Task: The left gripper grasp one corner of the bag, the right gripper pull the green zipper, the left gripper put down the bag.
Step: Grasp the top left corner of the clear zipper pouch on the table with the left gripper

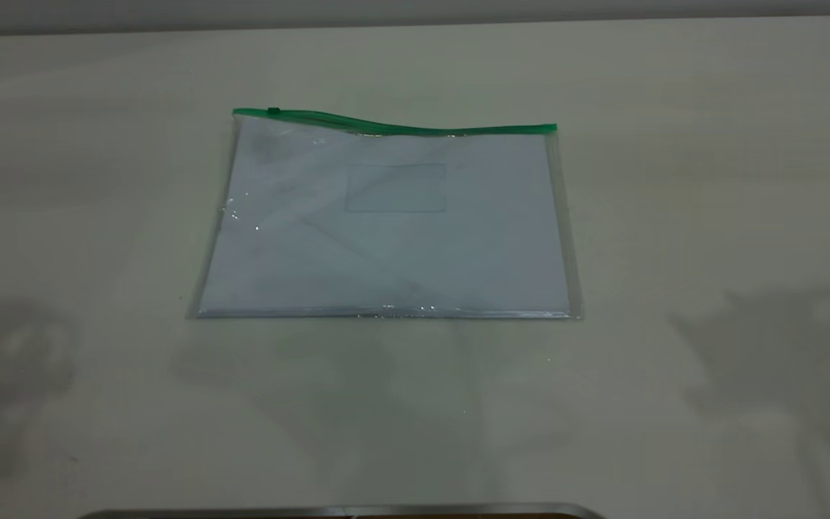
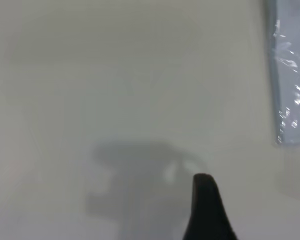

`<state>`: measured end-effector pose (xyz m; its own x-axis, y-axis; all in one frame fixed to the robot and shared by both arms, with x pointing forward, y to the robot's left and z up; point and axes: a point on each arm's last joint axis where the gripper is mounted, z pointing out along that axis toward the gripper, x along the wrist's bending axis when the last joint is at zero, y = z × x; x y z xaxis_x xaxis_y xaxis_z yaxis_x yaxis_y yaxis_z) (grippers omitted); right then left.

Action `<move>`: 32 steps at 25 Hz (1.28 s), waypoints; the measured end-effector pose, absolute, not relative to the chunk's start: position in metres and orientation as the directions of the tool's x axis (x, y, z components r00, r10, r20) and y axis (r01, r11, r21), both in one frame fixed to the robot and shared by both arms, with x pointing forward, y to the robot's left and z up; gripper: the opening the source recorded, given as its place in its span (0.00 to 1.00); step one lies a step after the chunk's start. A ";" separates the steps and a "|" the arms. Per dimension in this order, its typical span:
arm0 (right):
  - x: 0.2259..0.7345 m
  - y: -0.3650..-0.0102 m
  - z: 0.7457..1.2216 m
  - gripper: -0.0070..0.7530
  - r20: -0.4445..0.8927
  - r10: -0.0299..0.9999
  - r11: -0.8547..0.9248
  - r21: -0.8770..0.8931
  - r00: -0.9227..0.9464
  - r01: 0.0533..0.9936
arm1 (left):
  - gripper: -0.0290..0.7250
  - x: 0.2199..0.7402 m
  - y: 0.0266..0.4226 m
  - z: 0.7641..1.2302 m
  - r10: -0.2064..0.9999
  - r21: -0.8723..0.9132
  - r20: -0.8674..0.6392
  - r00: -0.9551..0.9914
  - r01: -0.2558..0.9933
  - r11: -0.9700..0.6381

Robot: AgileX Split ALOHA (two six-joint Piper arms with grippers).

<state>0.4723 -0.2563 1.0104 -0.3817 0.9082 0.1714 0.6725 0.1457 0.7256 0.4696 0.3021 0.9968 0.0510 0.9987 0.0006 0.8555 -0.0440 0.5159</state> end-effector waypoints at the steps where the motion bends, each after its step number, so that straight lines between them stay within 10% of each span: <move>1: 0.481 -0.255 1.007 0.73 0.188 0.903 0.136 0.727 -0.386 0.673 | 0.79 0.482 0.302 0.990 0.999 0.498 0.002 0.054 0.866 -0.048; 18: 0.543 -0.235 0.951 0.72 0.435 0.799 0.032 0.659 -0.416 0.751 | 0.79 0.646 0.286 0.877 0.962 0.208 -0.206 0.180 0.968 -0.137; 32: 0.545 -0.235 0.952 0.72 0.411 0.799 0.056 0.676 -0.439 0.735 | 0.79 0.708 0.265 0.792 0.829 0.383 -0.431 0.357 0.904 -0.190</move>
